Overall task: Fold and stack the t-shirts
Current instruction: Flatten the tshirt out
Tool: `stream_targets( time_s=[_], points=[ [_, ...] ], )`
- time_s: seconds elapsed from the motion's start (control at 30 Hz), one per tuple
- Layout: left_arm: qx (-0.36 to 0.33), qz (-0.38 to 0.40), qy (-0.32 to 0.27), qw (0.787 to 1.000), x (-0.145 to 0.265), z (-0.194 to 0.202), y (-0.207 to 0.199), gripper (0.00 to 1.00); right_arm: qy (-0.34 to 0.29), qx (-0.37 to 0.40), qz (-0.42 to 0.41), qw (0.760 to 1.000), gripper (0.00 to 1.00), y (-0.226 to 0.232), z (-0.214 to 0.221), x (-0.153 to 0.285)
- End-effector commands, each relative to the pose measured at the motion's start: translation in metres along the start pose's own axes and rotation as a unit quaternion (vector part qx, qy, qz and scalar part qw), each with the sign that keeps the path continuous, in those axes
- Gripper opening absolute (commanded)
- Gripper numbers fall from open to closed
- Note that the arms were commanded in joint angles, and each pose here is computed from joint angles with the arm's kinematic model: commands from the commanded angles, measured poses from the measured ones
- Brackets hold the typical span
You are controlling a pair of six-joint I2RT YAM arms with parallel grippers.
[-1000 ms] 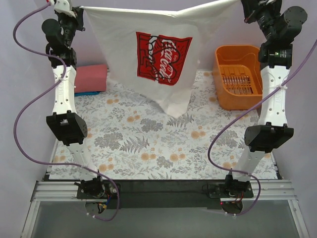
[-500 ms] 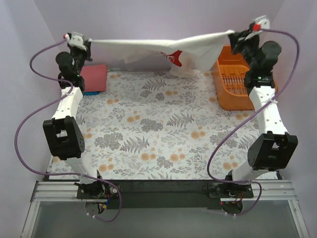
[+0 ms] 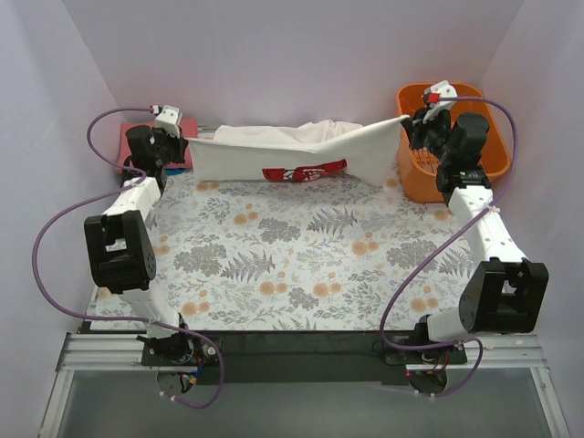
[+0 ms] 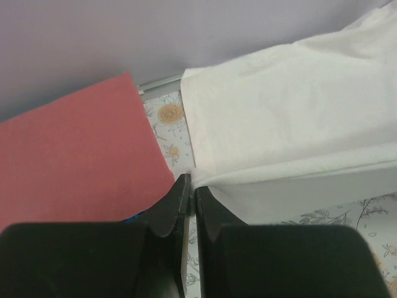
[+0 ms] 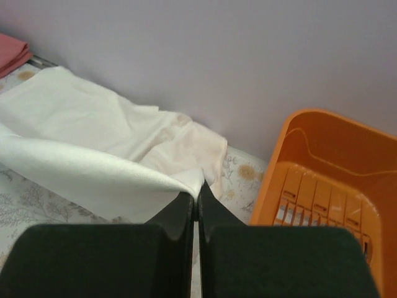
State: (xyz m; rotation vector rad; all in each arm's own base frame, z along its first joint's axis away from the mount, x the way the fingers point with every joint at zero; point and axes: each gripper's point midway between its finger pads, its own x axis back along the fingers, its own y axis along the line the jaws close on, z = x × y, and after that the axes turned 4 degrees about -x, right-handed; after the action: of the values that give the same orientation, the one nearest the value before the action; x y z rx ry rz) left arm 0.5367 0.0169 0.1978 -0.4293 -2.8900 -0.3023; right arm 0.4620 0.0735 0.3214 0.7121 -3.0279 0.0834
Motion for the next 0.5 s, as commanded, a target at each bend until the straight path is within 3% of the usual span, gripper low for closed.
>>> stream_targets(
  time_s=[0.0,0.07,0.1,0.27,0.47],
  points=[
    [-0.018,-0.027,-0.056,0.998,0.008,-0.069,0.022,0.0,-0.083,0.049,0.032,0.995,0.01,-0.019,-0.079,-0.006],
    [-0.006,-0.057,-0.117,0.992,0.022,-0.119,0.038,0.0,-0.109,0.055,0.045,0.992,0.01,-0.025,-0.108,-0.005],
    [-0.008,-0.07,-0.156,0.985,0.034,-0.152,0.047,0.0,-0.141,0.066,0.051,0.987,0.01,-0.025,-0.141,0.002],
    [-0.022,-0.136,-0.336,0.932,0.134,-0.3,0.068,0.0,-0.257,0.075,0.086,0.96,0.01,-0.018,-0.255,0.055],
    [-0.073,-0.168,-0.441,0.879,0.232,-0.369,0.046,0.0,-0.393,0.116,0.147,0.9,0.01,-0.003,-0.366,0.148]
  ],
)
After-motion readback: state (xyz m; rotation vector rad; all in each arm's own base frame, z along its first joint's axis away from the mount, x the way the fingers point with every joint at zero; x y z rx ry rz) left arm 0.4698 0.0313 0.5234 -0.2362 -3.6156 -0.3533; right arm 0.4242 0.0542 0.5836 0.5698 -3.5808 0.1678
